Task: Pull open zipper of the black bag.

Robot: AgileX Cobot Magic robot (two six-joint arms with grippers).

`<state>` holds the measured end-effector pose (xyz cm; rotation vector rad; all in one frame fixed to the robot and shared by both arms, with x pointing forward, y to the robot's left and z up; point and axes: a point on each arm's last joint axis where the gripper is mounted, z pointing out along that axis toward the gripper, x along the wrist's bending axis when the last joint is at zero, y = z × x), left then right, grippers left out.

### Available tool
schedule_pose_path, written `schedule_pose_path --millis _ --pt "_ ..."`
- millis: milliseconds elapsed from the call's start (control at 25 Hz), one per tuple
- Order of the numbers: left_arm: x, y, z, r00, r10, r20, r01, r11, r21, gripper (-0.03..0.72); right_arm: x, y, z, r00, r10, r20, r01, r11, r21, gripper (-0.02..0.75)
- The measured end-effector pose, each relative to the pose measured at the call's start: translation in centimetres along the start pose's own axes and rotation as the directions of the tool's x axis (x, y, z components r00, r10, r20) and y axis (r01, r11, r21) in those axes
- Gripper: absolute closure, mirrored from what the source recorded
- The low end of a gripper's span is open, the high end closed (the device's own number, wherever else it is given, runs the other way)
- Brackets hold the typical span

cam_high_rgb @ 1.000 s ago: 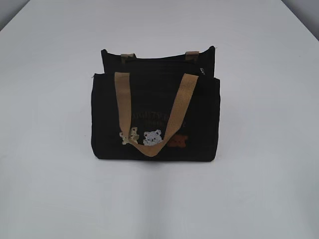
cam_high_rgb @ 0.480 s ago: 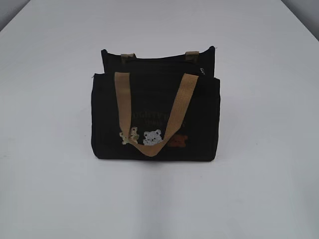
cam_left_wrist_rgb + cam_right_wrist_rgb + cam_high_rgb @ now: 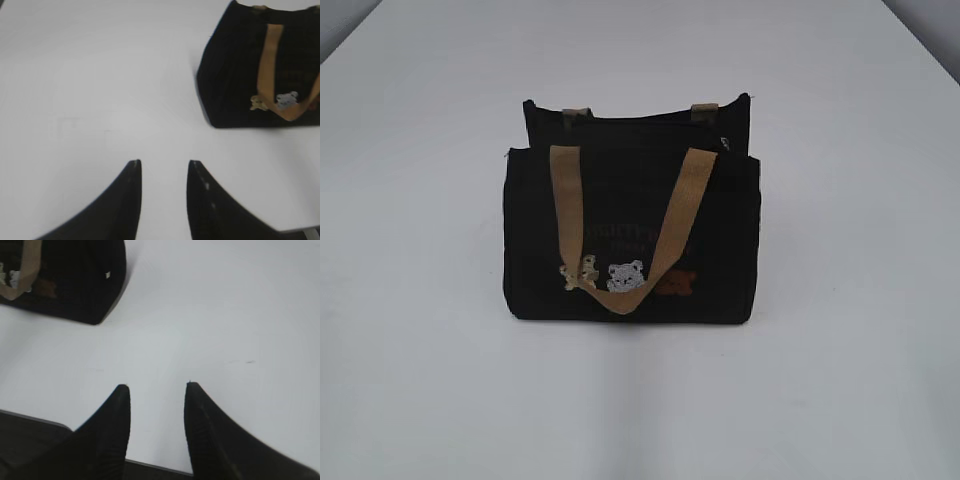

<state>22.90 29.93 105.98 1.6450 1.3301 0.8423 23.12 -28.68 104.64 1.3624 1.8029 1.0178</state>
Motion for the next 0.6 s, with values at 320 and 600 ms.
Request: schedule_pose_path --millis 320,600 --pt "-0.09 0.01 0.02 0.996 -0.04 -0.085 0.04 0.999 -0.003 0.453 0.06 0.06 0.1 0.997 0.037 0.06 -0.037 0.999 0.001 0.446" --pt "-0.09 0.01 0.02 0.996 -0.04 -0.085 0.04 0.999 -0.003 0.453 0.06 0.06 0.1 0.997 0.037 0.06 -0.037 0.999 0.001 0.446"
